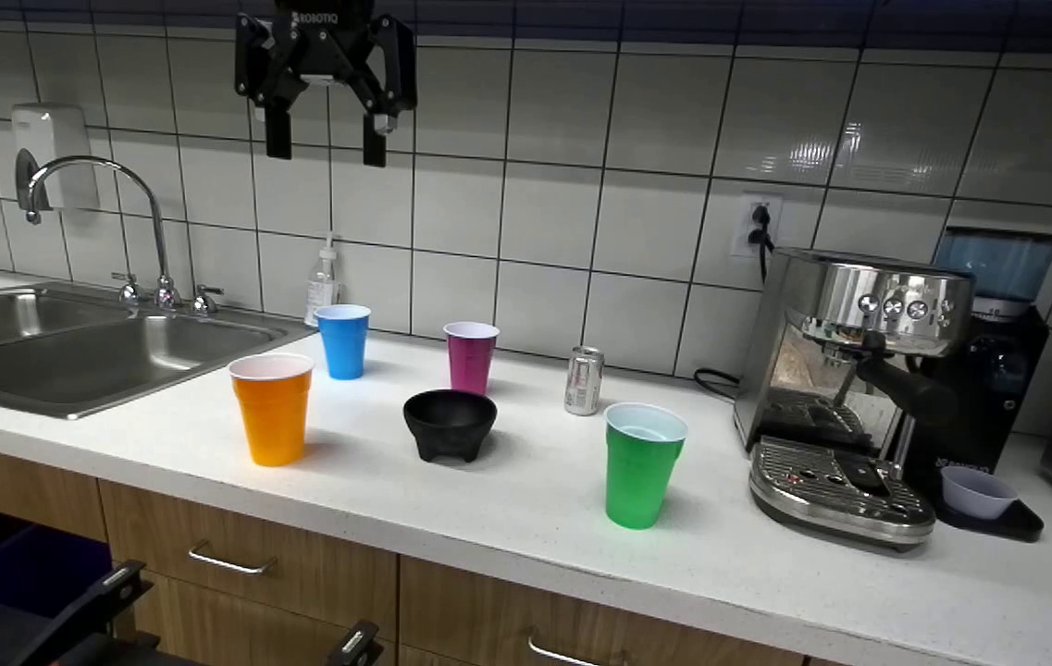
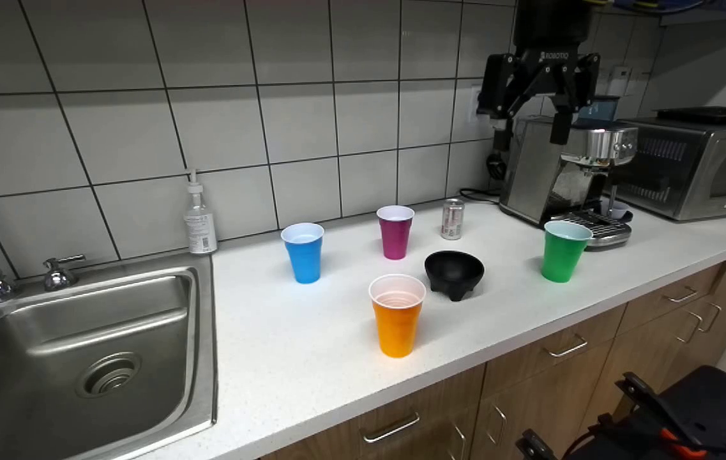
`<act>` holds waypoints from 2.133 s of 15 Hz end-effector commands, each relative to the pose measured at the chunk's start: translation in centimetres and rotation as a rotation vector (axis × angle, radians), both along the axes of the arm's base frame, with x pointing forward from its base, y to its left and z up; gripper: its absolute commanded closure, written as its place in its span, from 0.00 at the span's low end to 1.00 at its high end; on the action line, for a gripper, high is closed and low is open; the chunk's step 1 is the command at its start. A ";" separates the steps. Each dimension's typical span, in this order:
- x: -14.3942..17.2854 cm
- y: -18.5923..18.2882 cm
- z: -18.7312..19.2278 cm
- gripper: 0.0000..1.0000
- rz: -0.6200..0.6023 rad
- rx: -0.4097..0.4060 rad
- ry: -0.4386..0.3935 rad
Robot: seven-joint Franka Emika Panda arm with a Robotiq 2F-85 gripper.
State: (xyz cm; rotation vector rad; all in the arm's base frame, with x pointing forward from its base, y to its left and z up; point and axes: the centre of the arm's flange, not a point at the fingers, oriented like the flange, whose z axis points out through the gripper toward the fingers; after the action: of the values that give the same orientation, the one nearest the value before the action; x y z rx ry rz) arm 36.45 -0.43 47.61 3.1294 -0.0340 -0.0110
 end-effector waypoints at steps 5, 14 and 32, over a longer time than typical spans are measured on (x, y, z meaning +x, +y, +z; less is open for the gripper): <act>0.1 0.0 -0.2 0.00 -0.005 -0.005 -0.003; 3.1 1.9 -3.7 0.00 0.017 -0.031 -0.137; 14.7 8.0 -10.7 0.00 0.070 0.015 -0.185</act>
State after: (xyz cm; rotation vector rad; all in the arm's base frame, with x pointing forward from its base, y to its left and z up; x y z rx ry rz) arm 47.78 6.07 37.56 3.1209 0.0971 0.2633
